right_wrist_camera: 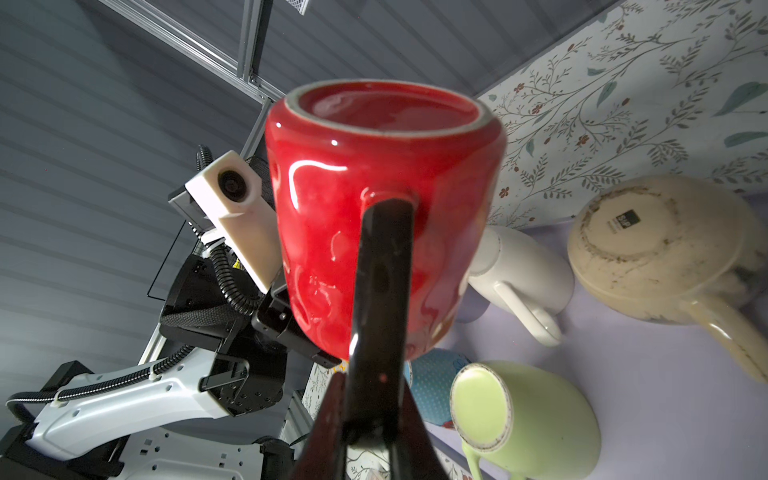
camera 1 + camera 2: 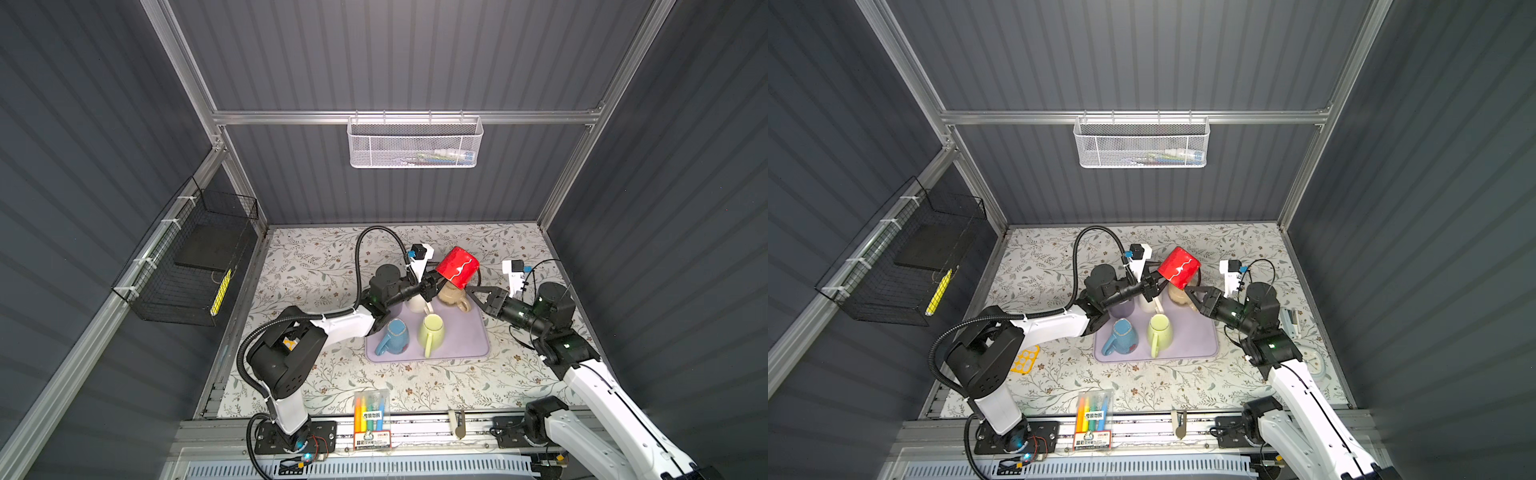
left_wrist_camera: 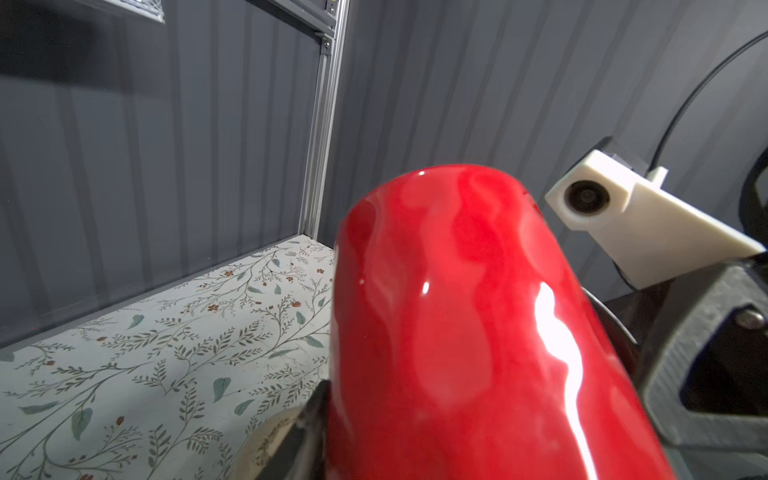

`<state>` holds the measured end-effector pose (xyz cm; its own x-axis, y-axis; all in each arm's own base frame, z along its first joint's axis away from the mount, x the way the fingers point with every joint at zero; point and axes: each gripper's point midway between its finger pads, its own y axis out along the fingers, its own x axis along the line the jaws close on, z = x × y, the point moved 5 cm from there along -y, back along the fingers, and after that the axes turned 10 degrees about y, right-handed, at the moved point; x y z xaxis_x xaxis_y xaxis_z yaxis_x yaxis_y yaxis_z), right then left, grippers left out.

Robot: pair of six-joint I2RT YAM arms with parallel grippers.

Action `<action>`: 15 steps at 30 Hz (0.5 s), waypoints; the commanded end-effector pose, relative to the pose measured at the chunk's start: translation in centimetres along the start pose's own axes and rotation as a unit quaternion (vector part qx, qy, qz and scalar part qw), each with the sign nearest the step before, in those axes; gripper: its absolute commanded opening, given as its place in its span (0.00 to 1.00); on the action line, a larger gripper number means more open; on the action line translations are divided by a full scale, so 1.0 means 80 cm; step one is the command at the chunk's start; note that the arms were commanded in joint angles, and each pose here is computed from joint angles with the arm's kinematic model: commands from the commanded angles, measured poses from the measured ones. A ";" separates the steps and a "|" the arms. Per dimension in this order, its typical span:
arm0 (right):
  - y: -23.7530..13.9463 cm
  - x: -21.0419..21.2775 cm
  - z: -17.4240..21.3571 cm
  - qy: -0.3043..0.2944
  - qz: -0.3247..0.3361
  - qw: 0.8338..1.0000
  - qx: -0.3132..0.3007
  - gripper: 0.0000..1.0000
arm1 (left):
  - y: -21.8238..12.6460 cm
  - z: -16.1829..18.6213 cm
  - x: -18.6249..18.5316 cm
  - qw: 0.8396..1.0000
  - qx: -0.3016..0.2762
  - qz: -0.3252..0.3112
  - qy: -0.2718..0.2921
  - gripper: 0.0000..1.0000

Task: Turn the mug right side up
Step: 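Close the left gripper on the red mug's rim while the right gripper holds the handle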

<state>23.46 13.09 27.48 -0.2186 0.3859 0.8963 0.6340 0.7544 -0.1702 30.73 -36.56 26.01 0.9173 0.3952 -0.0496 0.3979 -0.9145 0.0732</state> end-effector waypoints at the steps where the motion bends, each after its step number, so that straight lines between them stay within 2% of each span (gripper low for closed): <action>1: -0.002 0.027 -0.009 -0.026 -0.060 0.998 -0.011 0.00 | 0.008 -0.023 -0.006 0.999 -0.043 0.022 0.002 0.36; 4: 0.001 0.024 -0.008 -0.015 -0.066 0.998 -0.007 0.00 | 0.011 -0.020 -0.005 0.999 -0.044 0.025 0.000 0.31; 9: 0.003 0.015 -0.006 0.010 -0.078 0.997 -0.013 0.00 | 0.016 -0.016 -0.002 0.998 -0.050 0.025 -0.003 0.29; 15: 0.006 0.004 -0.005 0.033 -0.085 0.996 -0.023 0.00 | 0.019 -0.024 -0.002 0.998 -0.061 0.028 -0.001 0.16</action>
<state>23.91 13.30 25.82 -0.1768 0.2621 0.9487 0.6247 0.7747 -0.0976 32.10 -36.95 24.39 0.9070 0.4103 -0.0947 0.4176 -0.9054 0.0763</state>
